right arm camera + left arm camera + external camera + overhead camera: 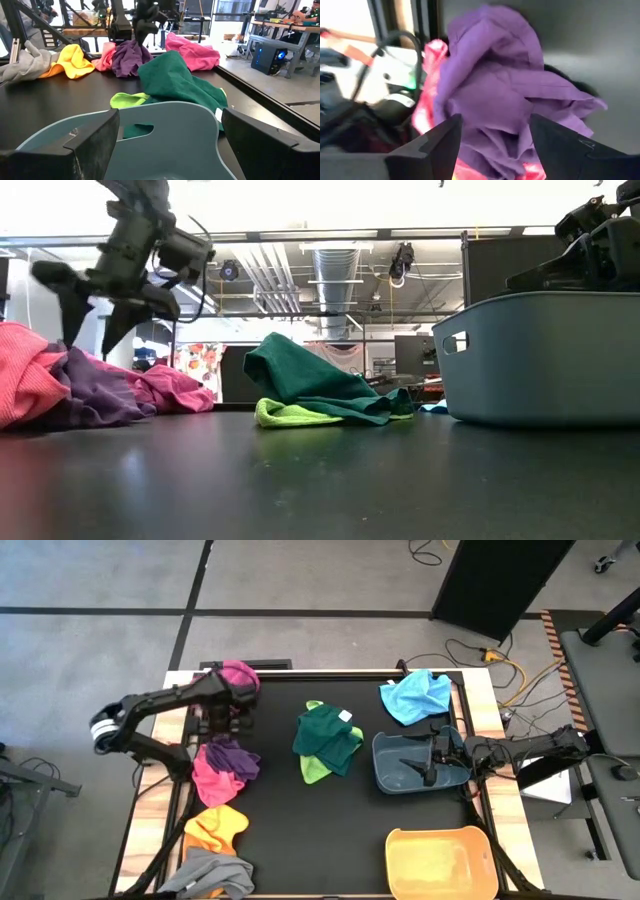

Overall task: Sort towels by color in basket
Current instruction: Put the purple towel into the blue bin

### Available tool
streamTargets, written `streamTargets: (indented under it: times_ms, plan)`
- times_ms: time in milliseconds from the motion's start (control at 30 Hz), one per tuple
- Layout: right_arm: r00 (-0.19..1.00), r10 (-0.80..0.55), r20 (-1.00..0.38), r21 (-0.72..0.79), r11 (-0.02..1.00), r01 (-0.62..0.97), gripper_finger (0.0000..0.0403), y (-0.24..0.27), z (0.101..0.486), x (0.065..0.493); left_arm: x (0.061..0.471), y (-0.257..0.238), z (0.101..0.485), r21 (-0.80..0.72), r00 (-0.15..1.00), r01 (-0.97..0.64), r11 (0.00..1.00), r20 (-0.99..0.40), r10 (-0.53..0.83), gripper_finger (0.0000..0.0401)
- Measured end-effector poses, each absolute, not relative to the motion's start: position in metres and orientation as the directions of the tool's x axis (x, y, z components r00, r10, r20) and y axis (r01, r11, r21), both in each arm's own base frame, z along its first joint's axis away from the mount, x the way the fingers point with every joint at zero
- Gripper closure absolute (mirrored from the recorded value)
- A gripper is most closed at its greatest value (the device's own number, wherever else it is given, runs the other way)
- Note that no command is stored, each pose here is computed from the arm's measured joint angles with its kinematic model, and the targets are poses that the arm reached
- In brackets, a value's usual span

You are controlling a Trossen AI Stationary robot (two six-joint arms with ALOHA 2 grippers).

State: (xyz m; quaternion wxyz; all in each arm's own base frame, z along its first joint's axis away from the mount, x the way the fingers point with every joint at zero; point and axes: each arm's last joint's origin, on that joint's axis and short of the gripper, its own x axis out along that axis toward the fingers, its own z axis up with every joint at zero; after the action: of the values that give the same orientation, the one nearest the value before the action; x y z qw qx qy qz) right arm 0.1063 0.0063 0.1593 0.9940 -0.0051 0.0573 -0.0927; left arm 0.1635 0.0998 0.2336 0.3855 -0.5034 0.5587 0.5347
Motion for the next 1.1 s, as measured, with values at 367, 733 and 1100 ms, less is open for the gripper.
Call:
streamTargets:
  times_ms: [367, 733, 1100]
  plan:
    - [0.976, -0.185, -0.113, -0.021, 0.983, 0.184, 0.006, 0.006, 0.159, 0.106, 0.164, 0.15, 0.219, 0.276, -0.307, -0.951, 0.137, -0.891, -0.333, 0.0182]
    - [0.976, -0.185, -0.113, -0.021, 0.983, 0.184, 0.006, 0.006, 0.159, 0.106, 0.17, 0.16, 0.17, 0.337, -0.458, -0.884, 0.323, -0.757, -0.465, 0.0182]
    - [0.976, -0.185, -0.111, -0.094, 0.98, 0.175, 0.006, 0.006, 0.159, 0.106, 0.175, 0.15, 0.14, 0.357, -0.563, -0.8, 0.482, -0.724, -0.399, 0.0277]
